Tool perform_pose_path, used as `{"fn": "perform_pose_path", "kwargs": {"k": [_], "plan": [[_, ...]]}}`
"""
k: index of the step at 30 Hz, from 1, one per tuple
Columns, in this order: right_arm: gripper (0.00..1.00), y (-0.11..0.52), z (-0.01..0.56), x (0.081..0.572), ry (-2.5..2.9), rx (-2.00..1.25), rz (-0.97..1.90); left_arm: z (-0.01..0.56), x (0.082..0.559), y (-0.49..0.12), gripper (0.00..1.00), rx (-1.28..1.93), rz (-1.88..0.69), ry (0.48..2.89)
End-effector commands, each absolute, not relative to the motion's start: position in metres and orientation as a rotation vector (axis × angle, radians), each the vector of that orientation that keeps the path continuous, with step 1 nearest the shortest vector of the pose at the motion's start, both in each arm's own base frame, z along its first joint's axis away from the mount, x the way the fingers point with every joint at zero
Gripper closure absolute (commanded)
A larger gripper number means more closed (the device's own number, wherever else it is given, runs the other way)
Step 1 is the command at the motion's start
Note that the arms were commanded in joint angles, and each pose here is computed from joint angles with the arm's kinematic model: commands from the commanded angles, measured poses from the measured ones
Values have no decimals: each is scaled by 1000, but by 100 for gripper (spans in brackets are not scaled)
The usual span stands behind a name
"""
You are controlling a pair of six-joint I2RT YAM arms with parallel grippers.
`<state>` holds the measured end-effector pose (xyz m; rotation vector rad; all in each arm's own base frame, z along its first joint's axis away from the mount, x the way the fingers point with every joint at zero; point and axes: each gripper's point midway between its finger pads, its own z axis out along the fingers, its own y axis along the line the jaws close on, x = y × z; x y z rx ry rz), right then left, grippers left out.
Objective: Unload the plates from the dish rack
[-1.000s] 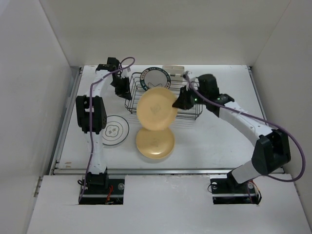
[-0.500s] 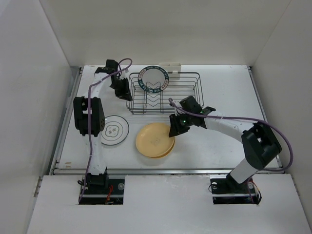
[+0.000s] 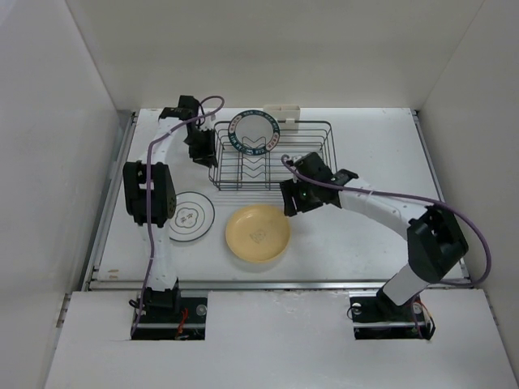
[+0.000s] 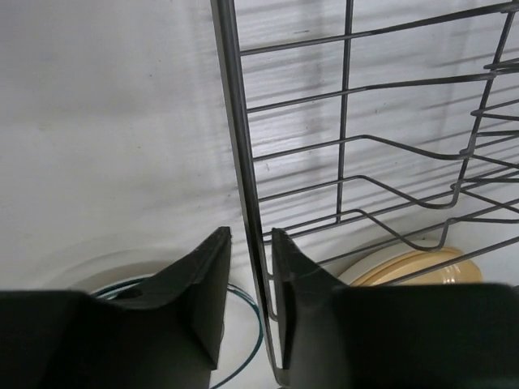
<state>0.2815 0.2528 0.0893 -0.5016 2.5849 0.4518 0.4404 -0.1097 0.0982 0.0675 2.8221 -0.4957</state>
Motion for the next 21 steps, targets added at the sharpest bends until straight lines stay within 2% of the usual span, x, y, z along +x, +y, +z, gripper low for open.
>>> {"fn": "perform_pose_path", "kwargs": {"k": [1,2,5,6,8,9,10,15,18,20,21], "plan": [[31,253,179,310,2327,-456,422,132,444,-102,75,196,-390,2760],[27,256,195,315,2274,-461,438,144,446,-100,69,226,-341,2725],[21,264,240,335,2140,-447,450,166,456,-89,58,330,-210,2625],[19,255,260,353,2100,-385,419,174,459,-89,53,398,-172,2583],[17,231,257,379,2121,-245,284,201,469,-90,47,471,-132,2462],[15,228,261,390,2120,-194,289,208,473,-90,47,508,-116,2421],[15,192,273,411,2105,-46,166,222,484,-96,43,557,-98,2333],[13,135,242,470,2202,163,72,253,509,-138,28,1004,-25,1975],[13,113,225,493,2224,228,117,262,534,-166,14,1034,-47,1854],[11,108,208,506,2232,218,179,283,555,-186,10,1030,-82,1768],[11,110,204,511,2233,212,211,265,558,-194,10,1042,-103,1796]]}}
